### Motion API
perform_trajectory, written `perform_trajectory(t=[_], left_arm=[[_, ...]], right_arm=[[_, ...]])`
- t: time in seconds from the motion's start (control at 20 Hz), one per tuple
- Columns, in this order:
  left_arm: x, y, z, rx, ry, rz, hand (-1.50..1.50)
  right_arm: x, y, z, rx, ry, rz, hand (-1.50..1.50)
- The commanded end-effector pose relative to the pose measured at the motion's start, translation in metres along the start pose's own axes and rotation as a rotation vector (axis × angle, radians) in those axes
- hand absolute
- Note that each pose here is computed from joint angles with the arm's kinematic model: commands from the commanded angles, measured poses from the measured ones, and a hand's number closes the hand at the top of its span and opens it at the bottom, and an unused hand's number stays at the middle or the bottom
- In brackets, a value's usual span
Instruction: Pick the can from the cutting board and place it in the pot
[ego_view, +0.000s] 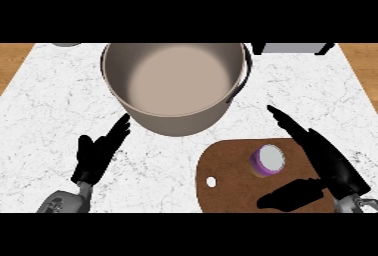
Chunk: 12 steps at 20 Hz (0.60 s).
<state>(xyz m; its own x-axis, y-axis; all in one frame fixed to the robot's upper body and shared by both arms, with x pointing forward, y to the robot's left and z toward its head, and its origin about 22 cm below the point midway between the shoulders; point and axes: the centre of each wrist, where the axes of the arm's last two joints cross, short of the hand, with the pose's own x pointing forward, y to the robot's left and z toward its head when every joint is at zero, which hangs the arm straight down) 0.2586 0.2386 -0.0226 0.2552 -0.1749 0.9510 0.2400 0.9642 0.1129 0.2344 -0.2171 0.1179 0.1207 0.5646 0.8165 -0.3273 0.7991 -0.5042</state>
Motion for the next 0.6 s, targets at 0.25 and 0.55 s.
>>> perform_trajectory(t=[0.25, 0.55], left_arm=[[0.0, 0.011, 0.006, -0.02, -0.001, 0.007, 0.0], [0.016, 0.013, 0.004, -0.007, 0.022, -0.012, 0.0]], right_arm=[[-0.061, -0.002, -0.026, -0.008, 0.028, 0.044, -1.5], [-0.095, -0.01, -0.006, -0.045, 0.0, 0.016, -1.5]])
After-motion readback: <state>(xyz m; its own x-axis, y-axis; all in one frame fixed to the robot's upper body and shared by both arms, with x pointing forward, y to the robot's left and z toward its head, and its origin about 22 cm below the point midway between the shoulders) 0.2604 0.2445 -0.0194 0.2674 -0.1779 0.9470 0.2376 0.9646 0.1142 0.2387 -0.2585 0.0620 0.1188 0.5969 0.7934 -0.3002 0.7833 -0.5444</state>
